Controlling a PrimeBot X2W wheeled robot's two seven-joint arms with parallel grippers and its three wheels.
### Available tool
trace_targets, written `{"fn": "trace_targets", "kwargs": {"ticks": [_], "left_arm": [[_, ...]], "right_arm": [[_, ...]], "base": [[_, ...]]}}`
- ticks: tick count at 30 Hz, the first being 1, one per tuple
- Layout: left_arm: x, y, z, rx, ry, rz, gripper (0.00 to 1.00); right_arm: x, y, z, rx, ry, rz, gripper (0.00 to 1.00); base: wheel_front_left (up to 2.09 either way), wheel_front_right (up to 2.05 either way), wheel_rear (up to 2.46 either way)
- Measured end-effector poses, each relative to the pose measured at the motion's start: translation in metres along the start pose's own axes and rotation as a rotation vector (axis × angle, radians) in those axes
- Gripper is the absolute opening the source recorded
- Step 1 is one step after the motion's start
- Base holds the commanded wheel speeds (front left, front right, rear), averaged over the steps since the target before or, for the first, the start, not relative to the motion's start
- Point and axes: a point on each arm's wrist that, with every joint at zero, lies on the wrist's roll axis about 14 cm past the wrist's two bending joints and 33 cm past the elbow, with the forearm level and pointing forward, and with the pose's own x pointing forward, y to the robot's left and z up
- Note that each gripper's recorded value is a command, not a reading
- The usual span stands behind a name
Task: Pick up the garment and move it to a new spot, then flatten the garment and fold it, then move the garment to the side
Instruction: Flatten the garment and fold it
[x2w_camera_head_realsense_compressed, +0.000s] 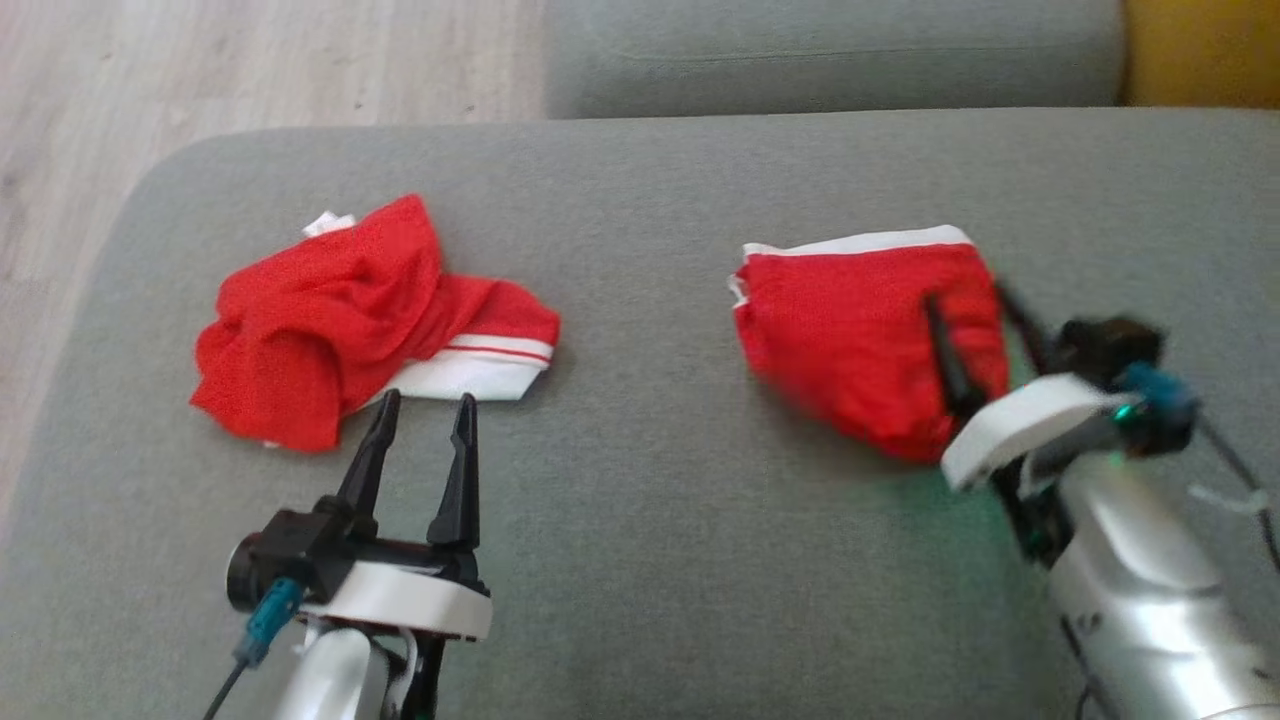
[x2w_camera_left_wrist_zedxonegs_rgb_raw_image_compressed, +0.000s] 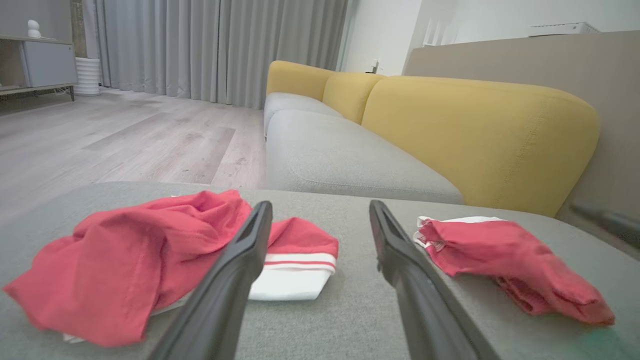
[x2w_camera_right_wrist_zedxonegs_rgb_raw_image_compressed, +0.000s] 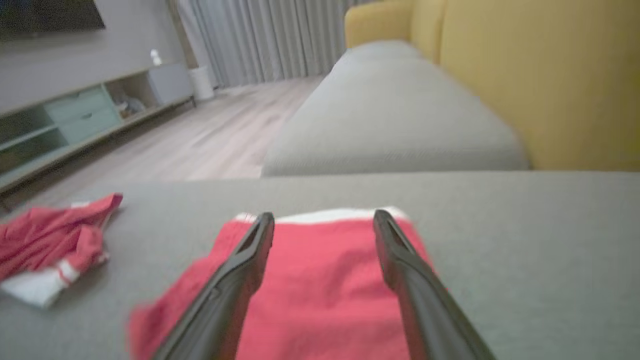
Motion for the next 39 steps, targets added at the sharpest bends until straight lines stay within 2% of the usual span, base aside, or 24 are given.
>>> {"fn": "trace_targets", "kwargs": {"ticks": [1,2,3,6,9,14,23,24,25,33,39], "left_arm": [[0.002,-0.003,0.002,0.000,-0.005,-0.010,1.00],[0.002,-0.003,0.002,0.000,-0.005,-0.010,1.00],[0.006,-0.009,0.005,0.000,-0.017,-0.029,1.00],[0.009,-0.015,0.006,-0.002,-0.020,-0.045,1.00],[0.013,-0.021,0.007,-0.004,-0.023,-0.065,1.00],[0.017,-0.026,0.008,-0.007,-0.027,-0.079,1.00],[0.021,-0.020,-0.010,-0.022,0.018,-0.065,1.00],[0.022,-0.019,-0.012,-0.024,0.024,-0.062,1.00],[0.024,-0.017,-0.014,-0.025,0.029,-0.059,1.00],[0.042,-0.002,-0.028,-0.035,0.058,-0.033,1.00],[0.046,0.015,-0.036,-0.039,0.077,0.006,1.00]], "right_arm": [[-0.001,-0.006,0.017,-0.007,-0.056,-0.016,1.00],[-0.001,-0.006,0.017,-0.007,-0.056,-0.016,1.00],[-0.009,-0.017,0.041,-0.024,-0.144,-0.056,1.00],[-0.025,-0.029,0.046,-0.021,-0.188,-0.112,1.00],[-0.055,-0.040,0.027,0.003,-0.178,-0.186,1.00],[-0.083,-0.038,-0.001,0.021,-0.137,-0.226,1.00],[-0.069,-0.036,-0.003,0.025,-0.133,-0.216,1.00],[-0.064,-0.035,-0.004,0.025,-0.127,-0.209,0.27],[-0.057,-0.035,-0.005,0.023,-0.122,-0.203,0.00],[0.020,-0.043,-0.010,-0.029,-0.040,-0.167,0.00],[0.065,-0.048,-0.036,-0.039,0.061,-0.157,0.00]], "base": [[0.00,0.00,0.00],[0.00,0.00,0.00],[0.00,0.00,0.00],[0.00,0.00,0.00],[0.00,0.00,0.00],[0.00,0.00,0.00],[0.00,0.00,0.00],[0.00,0.00,0.00],[0.00,0.00,0.00],[0.00,0.00,0.00],[0.00,0.00,0.00]]}}
